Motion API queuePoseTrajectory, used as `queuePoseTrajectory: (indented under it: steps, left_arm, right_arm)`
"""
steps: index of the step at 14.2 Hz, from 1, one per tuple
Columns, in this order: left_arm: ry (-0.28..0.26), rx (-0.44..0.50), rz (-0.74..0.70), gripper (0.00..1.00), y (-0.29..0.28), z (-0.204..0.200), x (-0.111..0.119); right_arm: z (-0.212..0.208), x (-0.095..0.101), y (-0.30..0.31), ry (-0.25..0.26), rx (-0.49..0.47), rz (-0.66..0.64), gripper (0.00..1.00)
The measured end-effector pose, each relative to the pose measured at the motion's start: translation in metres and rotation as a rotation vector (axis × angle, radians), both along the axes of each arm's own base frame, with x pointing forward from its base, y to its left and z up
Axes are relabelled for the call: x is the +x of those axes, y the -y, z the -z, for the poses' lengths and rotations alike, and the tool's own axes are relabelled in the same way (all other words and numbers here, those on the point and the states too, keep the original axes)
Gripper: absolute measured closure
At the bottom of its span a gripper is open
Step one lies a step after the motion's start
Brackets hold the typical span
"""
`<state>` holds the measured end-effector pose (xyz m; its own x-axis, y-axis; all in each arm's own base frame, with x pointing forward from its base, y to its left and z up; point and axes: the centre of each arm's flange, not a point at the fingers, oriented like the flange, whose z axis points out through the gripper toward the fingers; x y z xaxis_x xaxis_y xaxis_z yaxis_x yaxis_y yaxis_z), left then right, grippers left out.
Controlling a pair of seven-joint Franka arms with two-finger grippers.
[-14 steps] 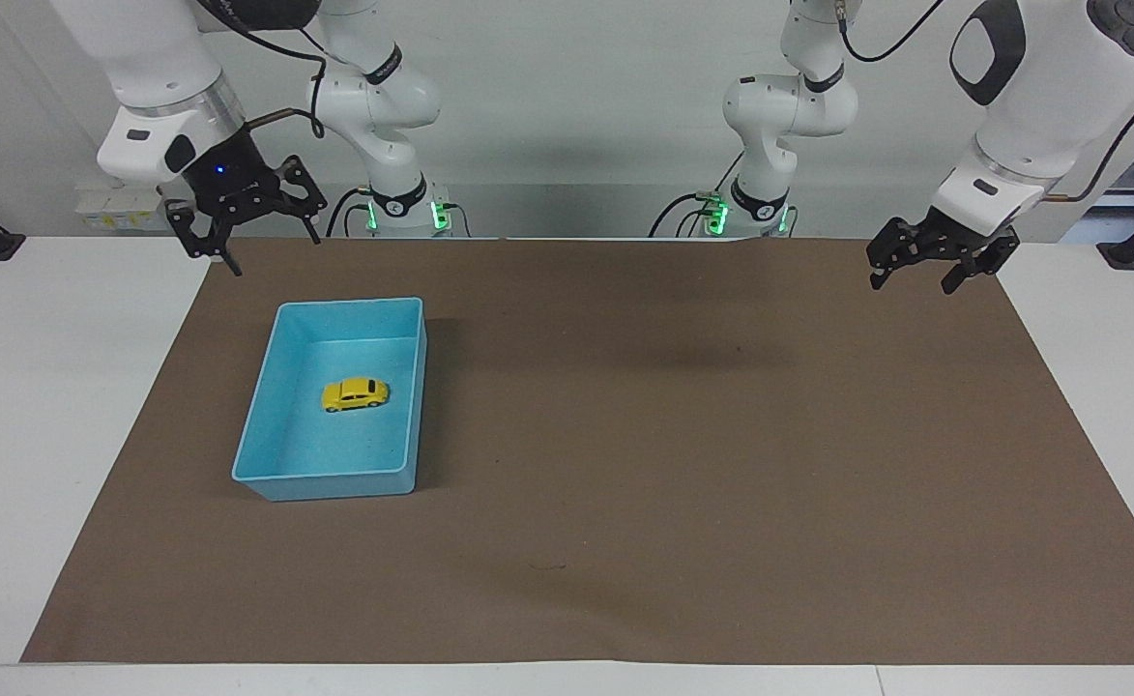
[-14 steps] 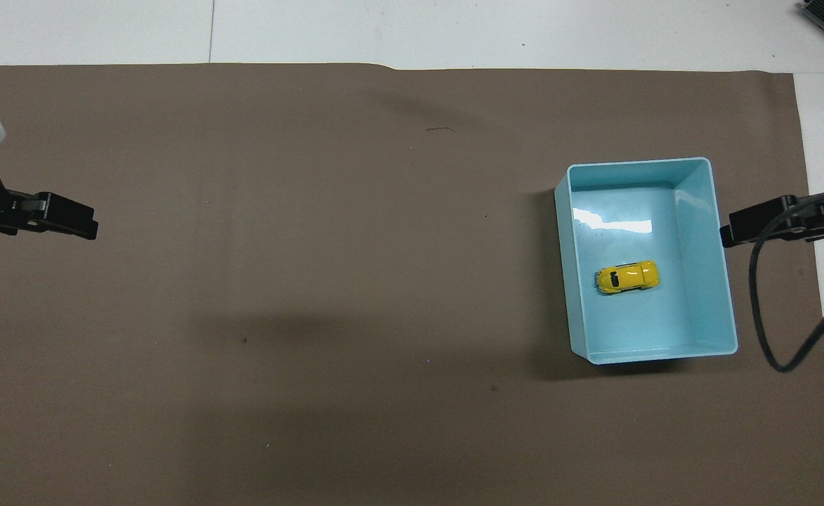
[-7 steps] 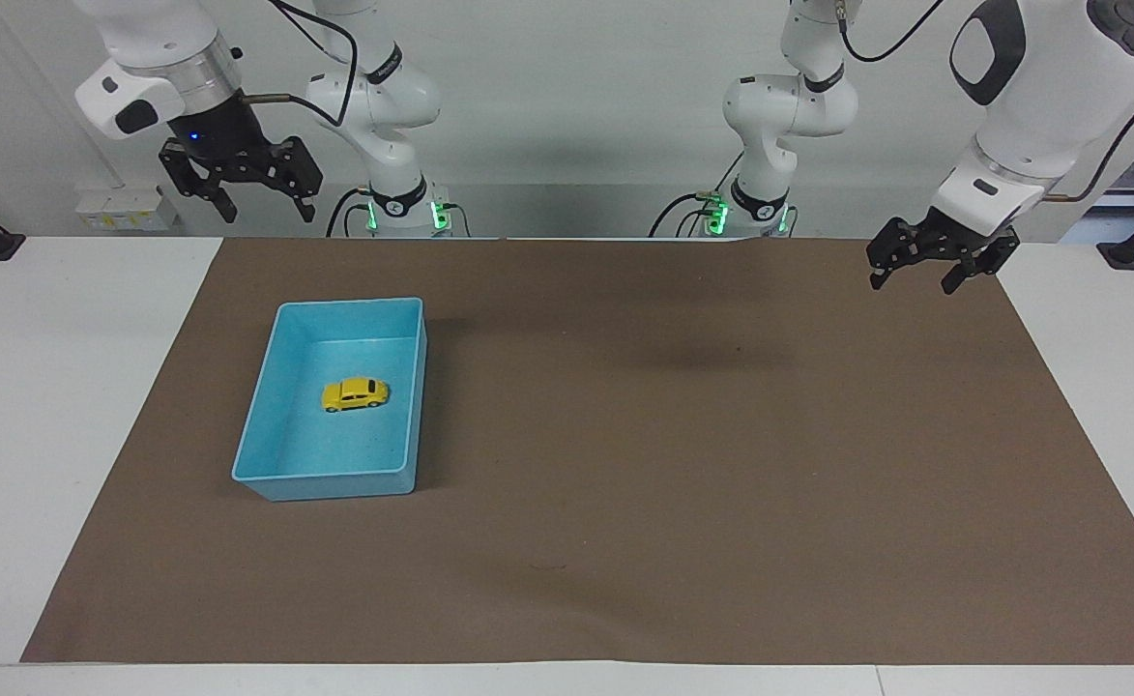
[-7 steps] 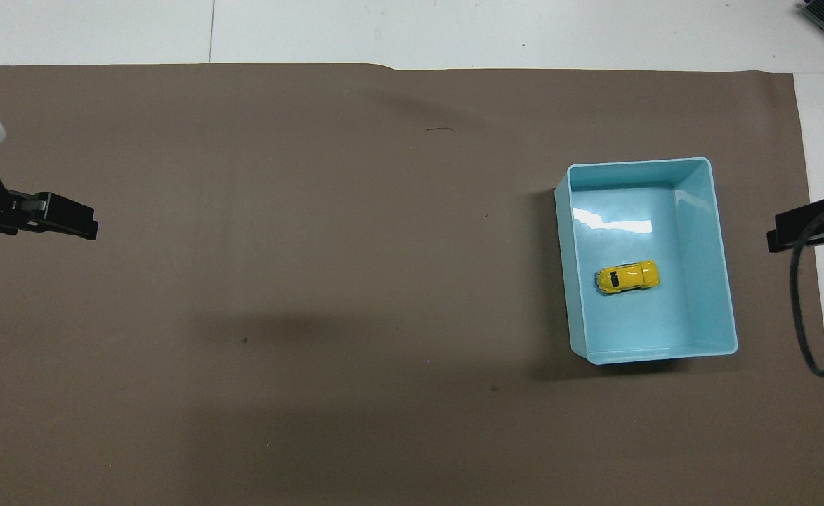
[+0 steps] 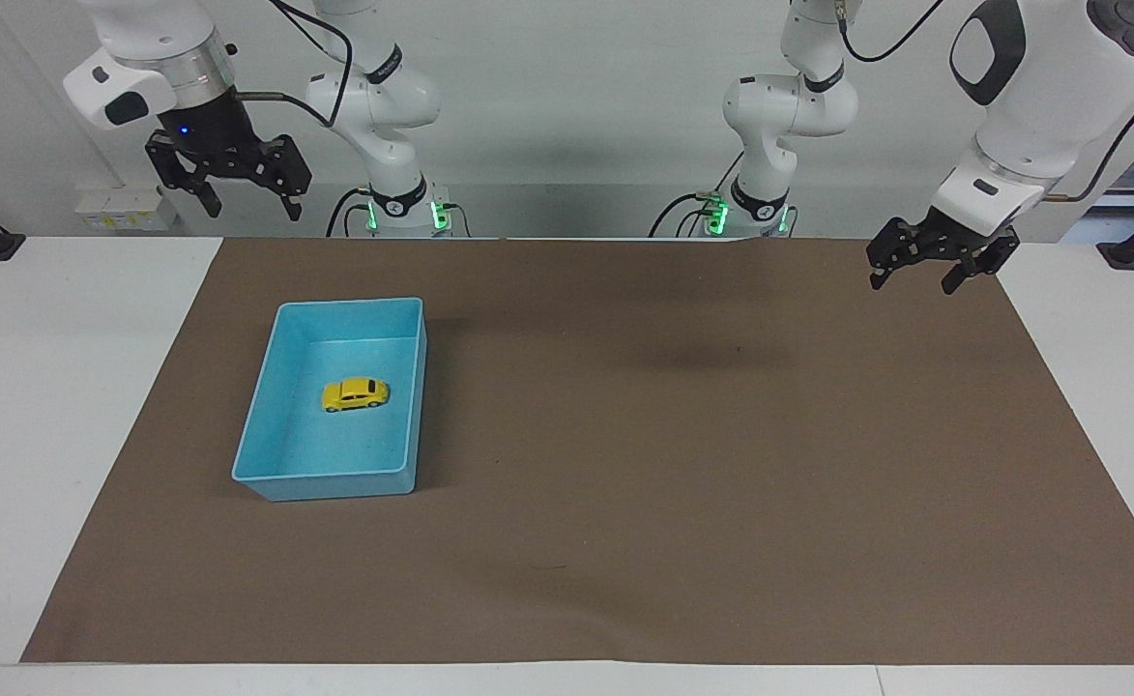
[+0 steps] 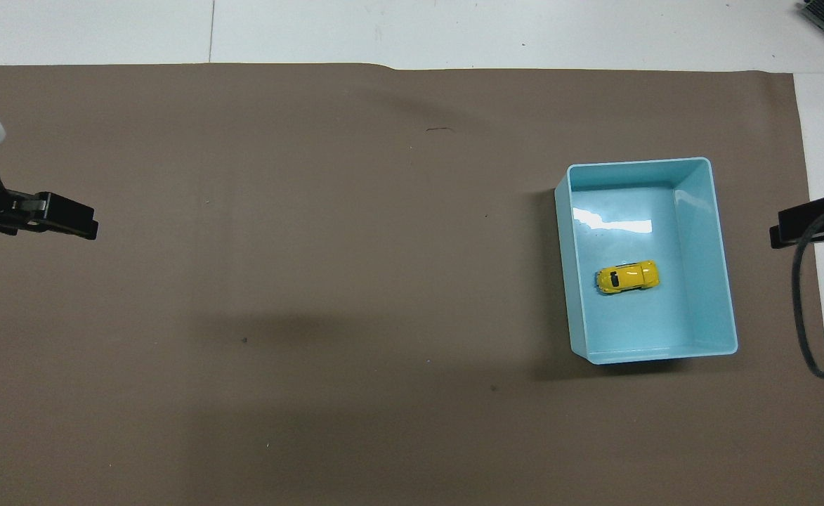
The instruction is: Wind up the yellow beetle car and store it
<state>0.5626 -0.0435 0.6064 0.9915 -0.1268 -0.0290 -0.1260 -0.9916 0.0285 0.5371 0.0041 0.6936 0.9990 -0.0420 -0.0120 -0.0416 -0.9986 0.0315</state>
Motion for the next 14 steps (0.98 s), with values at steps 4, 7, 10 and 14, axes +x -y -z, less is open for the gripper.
queuePoseTrajectory:
  steps: [4, 7, 10, 14]
  left_arm:
    - [0.000, 0.000, 0.000, 0.00, 0.0000, 0.0000, 0.0000]
    - [0.000, 0.000, 0.000, 0.00, 0.0000, 0.0000, 0.0000]
    - [0.000, 0.000, 0.000, 0.00, 0.0000, 0.0000, 0.0000]
    - [0.000, 0.000, 0.000, 0.00, 0.0000, 0.0000, 0.0000]
  right_arm:
    - [-0.0023, 0.0029, -0.0012, 0.028, 0.005, -0.003, 0.00]
    - [-0.0013, 0.0040, -0.0025, 0.032, 0.006, -0.005, 0.00]
    - [0.0012, 0.0057, -0.0042, 0.037, 0.015, -0.008, 0.00]
    - [0.0074, 0.0085, -0.0067, 0.039, 0.035, -0.011, 0.00]
